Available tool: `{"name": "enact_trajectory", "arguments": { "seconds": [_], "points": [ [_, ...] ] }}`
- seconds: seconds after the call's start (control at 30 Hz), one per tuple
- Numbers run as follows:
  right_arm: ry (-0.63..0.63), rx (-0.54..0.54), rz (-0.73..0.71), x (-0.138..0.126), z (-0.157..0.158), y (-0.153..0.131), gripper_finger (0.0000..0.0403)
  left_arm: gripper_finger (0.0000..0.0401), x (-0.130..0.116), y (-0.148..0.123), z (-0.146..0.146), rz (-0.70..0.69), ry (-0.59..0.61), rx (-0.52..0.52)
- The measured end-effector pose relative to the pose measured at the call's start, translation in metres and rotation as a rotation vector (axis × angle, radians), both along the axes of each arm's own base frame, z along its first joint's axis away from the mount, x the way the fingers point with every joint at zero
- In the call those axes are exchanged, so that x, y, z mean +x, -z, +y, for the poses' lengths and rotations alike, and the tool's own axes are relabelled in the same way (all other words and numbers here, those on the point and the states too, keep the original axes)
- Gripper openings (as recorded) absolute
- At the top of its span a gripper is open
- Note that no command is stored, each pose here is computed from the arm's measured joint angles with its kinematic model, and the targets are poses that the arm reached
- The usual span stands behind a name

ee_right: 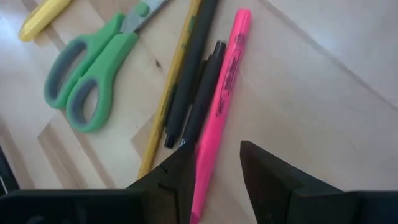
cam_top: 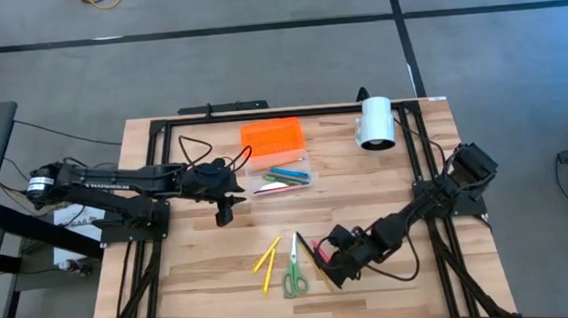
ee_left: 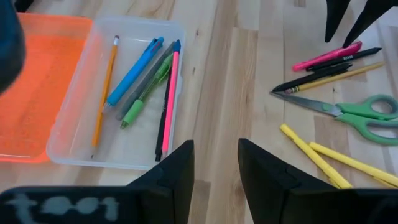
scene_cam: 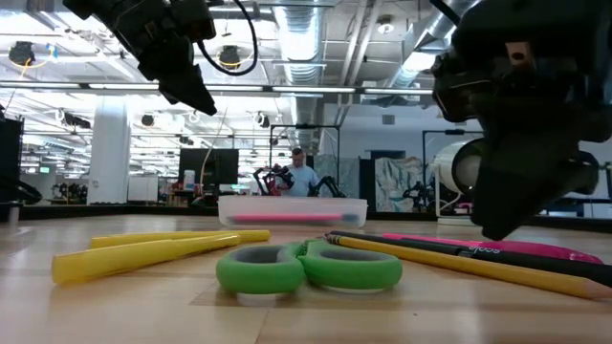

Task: Pick & place school supplies into a supply box
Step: Put the pink pen into the supply box

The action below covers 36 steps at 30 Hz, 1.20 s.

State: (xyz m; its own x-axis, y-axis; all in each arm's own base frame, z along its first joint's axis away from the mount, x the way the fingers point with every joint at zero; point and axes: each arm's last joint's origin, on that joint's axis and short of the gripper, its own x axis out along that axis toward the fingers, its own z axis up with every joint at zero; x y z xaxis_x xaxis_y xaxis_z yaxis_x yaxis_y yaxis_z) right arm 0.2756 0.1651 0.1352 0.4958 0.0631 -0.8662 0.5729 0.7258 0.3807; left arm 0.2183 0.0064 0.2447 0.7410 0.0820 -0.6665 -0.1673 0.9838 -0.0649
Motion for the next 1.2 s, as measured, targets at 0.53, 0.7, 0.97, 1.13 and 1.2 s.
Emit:
{"name": "enact_trajectory", "arguments": {
  "seconds": [0.53, 0.7, 0.97, 1.13, 1.2],
  "points": [
    [-0.055, -0.058, -0.04, 0.004, -0.0028, -0.0013, 0.0118, 0.0112, 0.0, 0.0, -0.0031, 0.001, -0.002, -0.002],
    [-0.01, -0.044, -0.028, 0.0031, -0.0036, -0.0007, 0.0118, 0.0112, 0.0, -0.0003, -0.0029, 0.0, -0.009, 0.001],
    [0.033, -0.034, -0.039, 0.0033, -0.0032, -0.001, 0.0118, 0.0112, 0.0, -0.0002, -0.0029, 0.0, -0.012, -0.002],
    [0.038, -0.053, -0.048, 0.0014, -0.0008, -0.0011, 0.0118, 0.0112, 0.0, -0.0002, -0.0029, 0.0, -0.012, -0.002],
    [0.042, -0.067, -0.054, 0.0007, -0.0002, -0.001, 0.0118, 0.0112, 0.0, -0.0002, -0.0029, 0.0, -0.012, -0.002]
  ]
}}
